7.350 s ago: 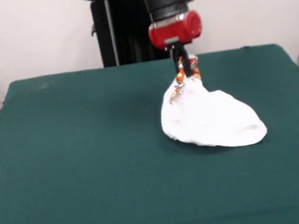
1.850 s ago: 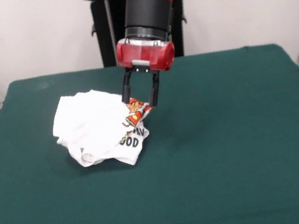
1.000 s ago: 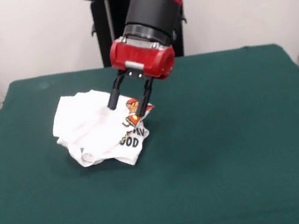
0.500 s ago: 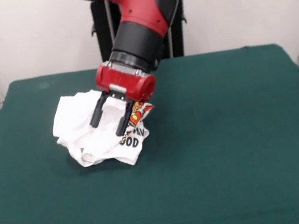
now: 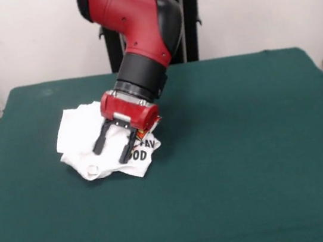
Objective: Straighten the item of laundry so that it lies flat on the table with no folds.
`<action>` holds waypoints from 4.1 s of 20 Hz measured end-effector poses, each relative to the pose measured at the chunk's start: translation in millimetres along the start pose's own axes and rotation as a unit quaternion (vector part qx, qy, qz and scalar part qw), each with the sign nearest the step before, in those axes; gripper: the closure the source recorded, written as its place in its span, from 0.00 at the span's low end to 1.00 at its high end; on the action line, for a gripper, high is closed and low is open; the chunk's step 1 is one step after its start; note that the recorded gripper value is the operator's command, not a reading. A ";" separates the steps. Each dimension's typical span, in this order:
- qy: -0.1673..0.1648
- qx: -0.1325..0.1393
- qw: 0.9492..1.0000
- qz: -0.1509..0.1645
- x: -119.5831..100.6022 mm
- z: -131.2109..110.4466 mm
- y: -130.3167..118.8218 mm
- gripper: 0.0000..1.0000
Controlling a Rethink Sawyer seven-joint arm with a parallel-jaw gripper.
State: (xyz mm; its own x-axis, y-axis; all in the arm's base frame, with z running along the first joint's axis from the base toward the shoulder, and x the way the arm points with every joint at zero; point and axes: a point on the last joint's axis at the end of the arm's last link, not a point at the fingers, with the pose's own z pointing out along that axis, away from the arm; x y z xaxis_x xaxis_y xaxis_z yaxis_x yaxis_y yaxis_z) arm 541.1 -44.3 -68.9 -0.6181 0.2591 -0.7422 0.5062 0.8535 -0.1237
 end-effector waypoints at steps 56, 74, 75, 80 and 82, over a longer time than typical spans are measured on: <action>0.165 0.031 0.983 0.077 -144.6 -153.0 0.7 1.00; 0.237 0.007 0.968 0.086 -206.0 -239.3 36.6 1.00; 0.232 0.007 0.968 0.090 -210.7 -237.6 34.5 1.00; 0.172 0.011 0.981 0.088 -218.5 -218.4 31.1 1.00; 0.143 0.010 0.986 0.088 -217.6 -211.2 33.8 1.00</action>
State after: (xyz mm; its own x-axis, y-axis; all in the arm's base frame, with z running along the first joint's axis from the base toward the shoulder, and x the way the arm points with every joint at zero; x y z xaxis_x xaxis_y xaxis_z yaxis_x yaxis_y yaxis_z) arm 565.7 23.7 227.5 -0.6628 0.5207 -0.5381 0.6304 0.7759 -0.0256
